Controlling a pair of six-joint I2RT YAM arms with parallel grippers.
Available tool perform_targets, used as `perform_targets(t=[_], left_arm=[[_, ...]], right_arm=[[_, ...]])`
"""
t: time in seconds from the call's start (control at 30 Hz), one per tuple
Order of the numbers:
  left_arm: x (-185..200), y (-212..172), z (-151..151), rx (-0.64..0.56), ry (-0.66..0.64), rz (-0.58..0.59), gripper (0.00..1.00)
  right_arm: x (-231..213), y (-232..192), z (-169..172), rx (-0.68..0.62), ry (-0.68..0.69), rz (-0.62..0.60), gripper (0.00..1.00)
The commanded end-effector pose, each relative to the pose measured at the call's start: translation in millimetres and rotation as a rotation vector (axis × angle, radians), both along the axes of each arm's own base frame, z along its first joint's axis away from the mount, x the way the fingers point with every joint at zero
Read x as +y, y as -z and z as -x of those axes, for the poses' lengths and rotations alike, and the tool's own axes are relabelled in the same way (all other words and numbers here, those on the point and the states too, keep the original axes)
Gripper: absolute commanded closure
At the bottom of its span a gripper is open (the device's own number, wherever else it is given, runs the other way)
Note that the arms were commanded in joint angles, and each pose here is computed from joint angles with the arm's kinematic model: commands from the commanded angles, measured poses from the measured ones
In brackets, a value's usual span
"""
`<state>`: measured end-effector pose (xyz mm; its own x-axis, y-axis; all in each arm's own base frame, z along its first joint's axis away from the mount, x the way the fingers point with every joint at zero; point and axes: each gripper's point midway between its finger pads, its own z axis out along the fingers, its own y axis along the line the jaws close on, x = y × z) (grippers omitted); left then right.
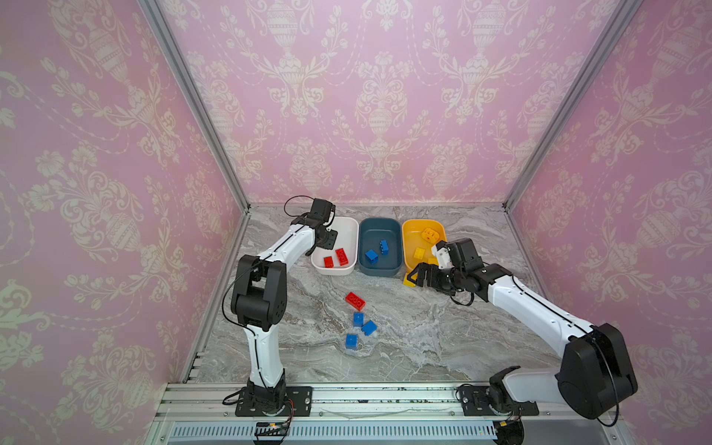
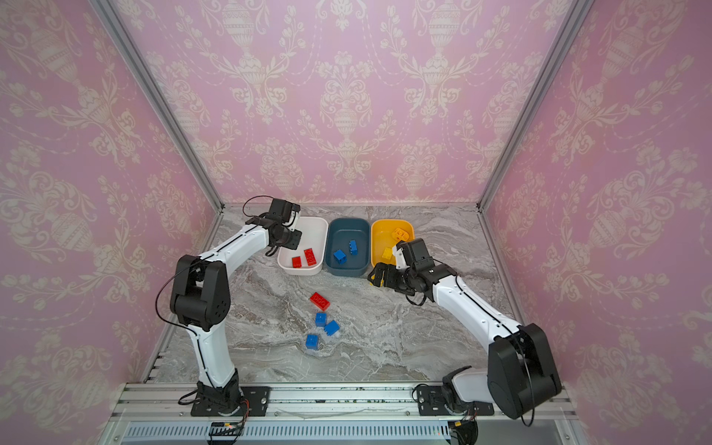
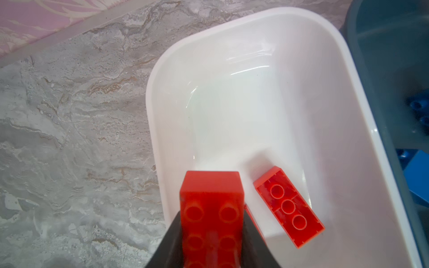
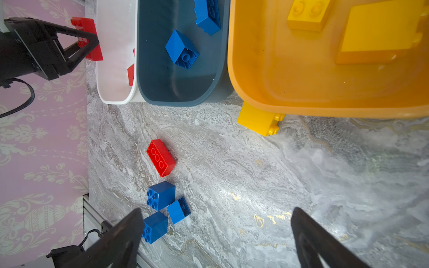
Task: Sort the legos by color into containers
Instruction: 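Carry the red 2x4 brick over the white tub and release it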
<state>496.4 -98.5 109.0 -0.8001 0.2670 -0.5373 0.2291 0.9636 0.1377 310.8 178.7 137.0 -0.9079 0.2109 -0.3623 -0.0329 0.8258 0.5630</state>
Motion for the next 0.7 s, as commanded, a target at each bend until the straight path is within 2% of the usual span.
perform_targets(t=[0.0, 0.03, 0.1, 0.2, 0.37, 0.67], left_arm=[[2, -11, -12, -0.044, -0.001, -0.014, 0.46], [2, -13, -12, -0.049, -0.002, -0.009, 0.38], [0, -17, -11, -0.062, -0.002, 0.0, 0.28], [-1, -24, -10, -0.087, -0.003, 0.016, 0.19], [-3, -33, -6, -0.107, -0.005, 0.047, 0.13], [-10, -55, 9, -0.164, -0.007, 0.145, 0.08]], right_arm=[[1, -7, 0, -0.011, 0.007, -0.018, 0.0], [1, -7, 0, -0.009, 0.007, -0.017, 0.0], [1, -7, 0, -0.01, 0.006, -0.018, 0.0], [2, -7, -1, -0.012, 0.005, -0.018, 0.0], [2, -6, -1, -0.01, 0.006, -0.013, 0.0], [2, -3, -1, -0.016, 0.011, 0.021, 0.0]])
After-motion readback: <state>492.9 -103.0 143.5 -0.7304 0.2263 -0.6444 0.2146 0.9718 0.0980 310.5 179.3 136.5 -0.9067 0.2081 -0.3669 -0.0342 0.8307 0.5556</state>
